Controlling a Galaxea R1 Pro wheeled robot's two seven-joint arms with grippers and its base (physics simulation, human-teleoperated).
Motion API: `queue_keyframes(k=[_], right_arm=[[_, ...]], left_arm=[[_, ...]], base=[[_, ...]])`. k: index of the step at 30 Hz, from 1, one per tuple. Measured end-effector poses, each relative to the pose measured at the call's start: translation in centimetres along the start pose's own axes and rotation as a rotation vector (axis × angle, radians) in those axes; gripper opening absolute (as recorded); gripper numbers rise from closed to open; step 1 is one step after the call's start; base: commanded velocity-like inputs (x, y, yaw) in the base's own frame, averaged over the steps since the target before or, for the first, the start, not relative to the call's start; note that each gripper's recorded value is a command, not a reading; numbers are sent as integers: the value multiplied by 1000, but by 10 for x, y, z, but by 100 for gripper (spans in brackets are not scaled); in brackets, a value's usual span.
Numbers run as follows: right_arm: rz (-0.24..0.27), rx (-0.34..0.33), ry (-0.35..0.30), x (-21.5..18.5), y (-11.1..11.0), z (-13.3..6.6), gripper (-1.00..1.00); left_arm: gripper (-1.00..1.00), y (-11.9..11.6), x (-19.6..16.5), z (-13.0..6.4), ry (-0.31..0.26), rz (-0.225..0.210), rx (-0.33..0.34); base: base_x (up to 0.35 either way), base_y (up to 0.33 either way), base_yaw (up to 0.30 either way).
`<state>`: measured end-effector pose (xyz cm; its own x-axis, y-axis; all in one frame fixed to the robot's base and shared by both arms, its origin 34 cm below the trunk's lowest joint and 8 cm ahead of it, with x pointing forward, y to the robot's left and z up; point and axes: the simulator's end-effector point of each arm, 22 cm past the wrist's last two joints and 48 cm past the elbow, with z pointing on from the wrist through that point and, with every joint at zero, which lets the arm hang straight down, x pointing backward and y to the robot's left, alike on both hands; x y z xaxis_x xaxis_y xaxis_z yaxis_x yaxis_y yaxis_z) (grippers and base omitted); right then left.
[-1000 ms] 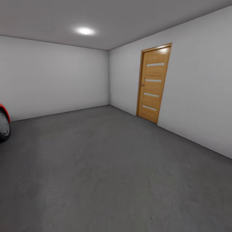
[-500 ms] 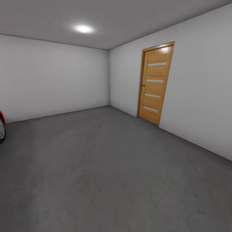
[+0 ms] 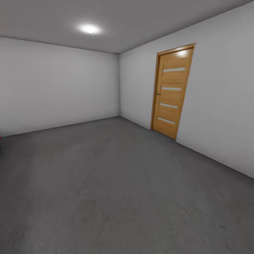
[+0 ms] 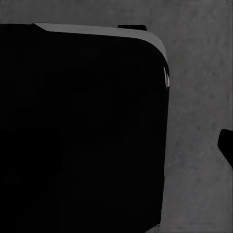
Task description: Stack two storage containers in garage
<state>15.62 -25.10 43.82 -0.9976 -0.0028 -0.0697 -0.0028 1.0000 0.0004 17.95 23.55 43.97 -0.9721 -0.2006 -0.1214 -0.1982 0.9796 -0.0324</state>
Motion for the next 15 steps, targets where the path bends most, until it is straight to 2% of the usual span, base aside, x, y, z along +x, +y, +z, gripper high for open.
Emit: queue_keyframes(k=[15], right_arm=[[0,1,-1,0,-1,0,100]], left_arm=[[100,0,-1,0,-2,5,1]], base=[[324,0,0]])
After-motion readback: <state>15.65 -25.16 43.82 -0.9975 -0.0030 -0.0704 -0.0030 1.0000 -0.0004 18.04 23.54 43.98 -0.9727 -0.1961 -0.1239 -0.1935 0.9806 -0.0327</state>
